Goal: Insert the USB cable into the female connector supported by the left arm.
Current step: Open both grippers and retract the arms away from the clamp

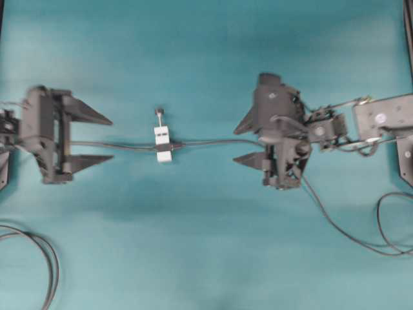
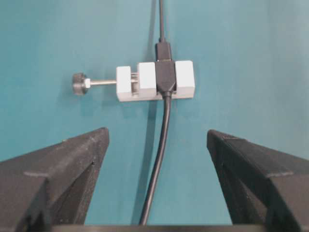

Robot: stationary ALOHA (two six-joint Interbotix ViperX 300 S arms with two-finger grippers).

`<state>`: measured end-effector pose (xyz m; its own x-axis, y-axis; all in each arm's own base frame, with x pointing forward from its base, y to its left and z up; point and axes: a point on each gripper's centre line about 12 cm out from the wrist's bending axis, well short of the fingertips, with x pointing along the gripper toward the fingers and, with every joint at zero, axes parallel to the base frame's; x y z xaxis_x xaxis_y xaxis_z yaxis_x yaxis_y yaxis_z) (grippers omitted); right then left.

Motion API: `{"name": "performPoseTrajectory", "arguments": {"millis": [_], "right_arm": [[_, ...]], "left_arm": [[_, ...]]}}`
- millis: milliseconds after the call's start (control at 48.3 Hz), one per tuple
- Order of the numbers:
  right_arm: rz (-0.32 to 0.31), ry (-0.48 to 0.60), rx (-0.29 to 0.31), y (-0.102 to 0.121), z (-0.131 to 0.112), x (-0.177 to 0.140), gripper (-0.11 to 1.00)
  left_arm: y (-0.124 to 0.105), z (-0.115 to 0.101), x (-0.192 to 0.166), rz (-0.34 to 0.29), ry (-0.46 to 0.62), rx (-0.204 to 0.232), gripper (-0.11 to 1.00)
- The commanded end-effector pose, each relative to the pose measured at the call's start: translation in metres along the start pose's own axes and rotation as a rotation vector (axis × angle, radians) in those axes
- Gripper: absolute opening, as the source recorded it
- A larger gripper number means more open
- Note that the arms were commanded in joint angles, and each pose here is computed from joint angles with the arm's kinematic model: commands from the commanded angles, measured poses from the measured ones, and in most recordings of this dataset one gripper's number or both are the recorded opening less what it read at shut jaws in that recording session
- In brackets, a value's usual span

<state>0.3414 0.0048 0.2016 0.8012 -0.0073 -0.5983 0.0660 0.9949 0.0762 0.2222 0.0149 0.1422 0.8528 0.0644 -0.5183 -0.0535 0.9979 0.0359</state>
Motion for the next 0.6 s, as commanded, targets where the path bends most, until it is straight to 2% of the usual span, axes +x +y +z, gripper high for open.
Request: {"name": "performPoseTrajectory", "arguments": {"millis": [0,249,456,580], "right_arm": [[0.02,-0.085,0.006,-0.001,0.007,-0.014,0.67],[0.047,-0.199,0.025,-0.011,-0.016,-0.043,0.67],[0.022,-0.239,0.039,-0.023,-0.033,-0.06,0.67],[0.002,-0.241,-0.008,-0.029,-0.042,-0.063,0.67]], "left_arm": [[0.001,0.004,-0.013,0.002,-0.043,-0.018,0.92],[0.002,0.01,-0.053,0.011,-0.208,-0.022,0.92],[0.001,0.007,-0.06,0.002,-0.158,-0.019,0.92],[0.002,0.009,-0.061,0.002,-0.16,-0.018,0.92]]}}
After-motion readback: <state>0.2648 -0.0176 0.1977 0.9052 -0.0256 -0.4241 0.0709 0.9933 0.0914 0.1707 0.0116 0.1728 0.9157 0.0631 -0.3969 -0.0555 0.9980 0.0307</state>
